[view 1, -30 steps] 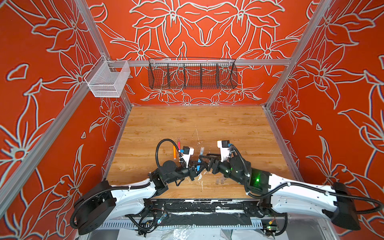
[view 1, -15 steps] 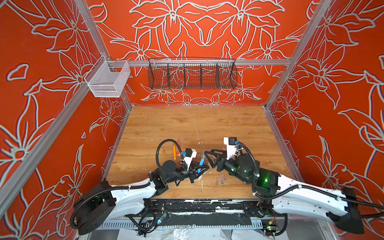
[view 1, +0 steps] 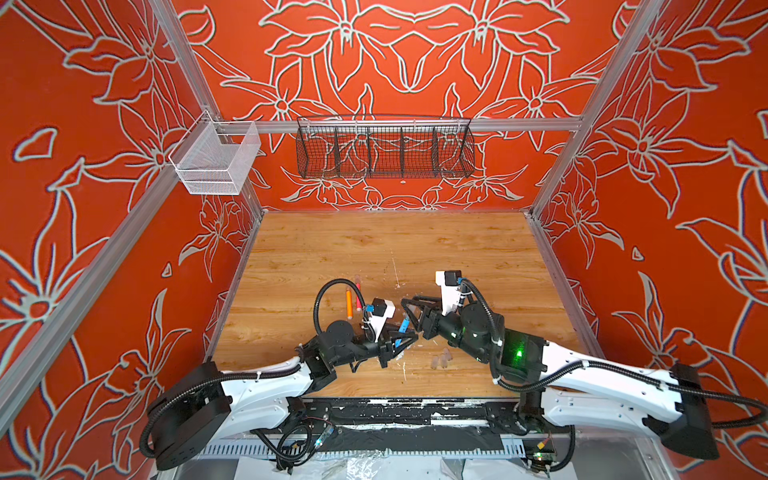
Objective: Insert the pens into the pen caps
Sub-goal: 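Press the cap down onto the blue marker with the right gripper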
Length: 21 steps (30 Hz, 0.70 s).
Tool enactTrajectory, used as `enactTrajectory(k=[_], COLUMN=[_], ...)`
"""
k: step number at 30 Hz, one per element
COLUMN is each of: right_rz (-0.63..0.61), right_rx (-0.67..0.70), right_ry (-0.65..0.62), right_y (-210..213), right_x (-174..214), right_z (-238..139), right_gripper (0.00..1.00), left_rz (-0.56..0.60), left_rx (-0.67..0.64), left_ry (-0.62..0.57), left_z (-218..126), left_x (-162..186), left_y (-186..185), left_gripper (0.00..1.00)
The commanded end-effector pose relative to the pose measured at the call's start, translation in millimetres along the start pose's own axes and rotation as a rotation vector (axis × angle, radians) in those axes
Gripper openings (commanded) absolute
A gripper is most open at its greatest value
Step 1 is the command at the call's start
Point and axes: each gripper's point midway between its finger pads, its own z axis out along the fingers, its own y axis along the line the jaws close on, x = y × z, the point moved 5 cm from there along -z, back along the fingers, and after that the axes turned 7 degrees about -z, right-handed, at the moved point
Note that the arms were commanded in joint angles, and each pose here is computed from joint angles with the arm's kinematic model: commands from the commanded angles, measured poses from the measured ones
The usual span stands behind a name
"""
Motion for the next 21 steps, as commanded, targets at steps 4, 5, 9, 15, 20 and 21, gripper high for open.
enactTrajectory(k=[4, 5, 9, 15, 20, 21], right_rz=[0.017, 0.017, 0.016, 0.023, 0.017, 0.014], right_rx=[-0.003, -0.002, 0.002, 0.006, 0.004, 0.004], right_ry=[-0.017, -0.015, -0.002, 0.019, 0.033, 0.034], right_y=[8, 8, 6, 4, 2, 1], right_x=[-11, -10, -6, 2, 8, 10], right_z=[3, 4, 5, 9, 12, 13], right_gripper=[0.40, 0.39, 0.32, 0.28, 0.15, 0.13], left_rz=[0.038, 0.038, 0.033, 0.024, -0.023, -0.026], left_rx=[0.045, 0.045, 0.046, 0.054, 0.004, 0.002], left_ry=[-0.035, -0.035, -0.038, -0.036, -0.051, -0.049], left_z=[1, 1, 1, 1, 4, 5], left_x=[-14, -14, -15, -15, -20, -22], left_y=[-11, -11, -11, -12, -7, -7], left_gripper=[0.00, 0.00, 0.00, 0.00, 0.00, 0.00])
